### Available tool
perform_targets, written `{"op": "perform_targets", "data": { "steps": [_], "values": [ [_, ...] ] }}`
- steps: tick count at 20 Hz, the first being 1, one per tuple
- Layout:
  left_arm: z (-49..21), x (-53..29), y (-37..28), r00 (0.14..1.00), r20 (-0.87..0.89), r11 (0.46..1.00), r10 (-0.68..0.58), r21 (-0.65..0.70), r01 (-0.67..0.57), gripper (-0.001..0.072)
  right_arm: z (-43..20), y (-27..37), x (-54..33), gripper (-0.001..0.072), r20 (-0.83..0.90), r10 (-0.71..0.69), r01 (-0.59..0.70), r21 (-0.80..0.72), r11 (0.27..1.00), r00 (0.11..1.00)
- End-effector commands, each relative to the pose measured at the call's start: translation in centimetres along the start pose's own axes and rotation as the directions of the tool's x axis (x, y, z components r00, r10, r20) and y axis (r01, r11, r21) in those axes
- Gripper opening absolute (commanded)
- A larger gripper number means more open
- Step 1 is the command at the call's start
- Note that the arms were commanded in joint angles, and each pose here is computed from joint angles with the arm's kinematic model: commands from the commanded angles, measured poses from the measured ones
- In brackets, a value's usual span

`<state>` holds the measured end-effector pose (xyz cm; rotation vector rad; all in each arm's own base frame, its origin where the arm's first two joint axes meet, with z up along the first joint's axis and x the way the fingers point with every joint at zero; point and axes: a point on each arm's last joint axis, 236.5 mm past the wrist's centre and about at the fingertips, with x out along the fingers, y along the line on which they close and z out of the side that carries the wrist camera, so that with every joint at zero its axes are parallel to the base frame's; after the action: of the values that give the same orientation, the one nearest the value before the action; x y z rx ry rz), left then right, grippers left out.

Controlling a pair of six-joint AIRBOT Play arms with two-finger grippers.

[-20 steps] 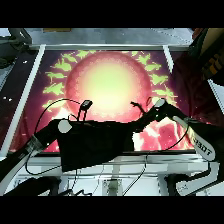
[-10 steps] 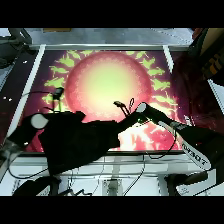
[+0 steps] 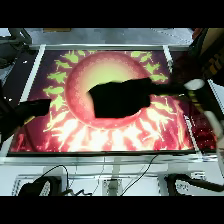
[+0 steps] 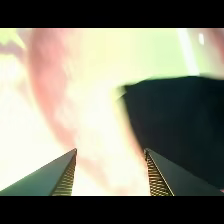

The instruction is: Fold the clothes and pants, and hang the long-sleeved shirts on hangers.

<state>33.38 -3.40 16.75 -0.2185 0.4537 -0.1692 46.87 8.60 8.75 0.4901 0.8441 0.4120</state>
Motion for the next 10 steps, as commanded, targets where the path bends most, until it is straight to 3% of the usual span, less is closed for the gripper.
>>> {"op": "perform_targets", "data": {
  "steps": [1, 5, 10],
  "values": [
    [2.4, -2.8, -0.1, 0.994, 0.111, 1.000, 0.020, 0.021, -0.022, 0.0467, 4.6, -7.8, -11.8, 0.0032, 0.199, -0.250, 0.229, 0.125, 0.965, 0.948],
    [2.5, -2.9, -0.1, 0.993, 0.114, 1.000, 0.020, 0.022, -0.022, 0.0467, 1.3, -17.9, -24.2, 0.0032, 0.157, -0.607, 0.544, 0.310, 0.779, 0.779],
    [2.5, -2.8, -0.1, 0.993, 0.113, 1.000, 0.020, 0.021, -0.022, 0.0467, -10.5, -25.5, -33.4, 0.0032, -0.187, -0.759, 0.709, 0.545, 0.448, 0.623]
  ]
}}
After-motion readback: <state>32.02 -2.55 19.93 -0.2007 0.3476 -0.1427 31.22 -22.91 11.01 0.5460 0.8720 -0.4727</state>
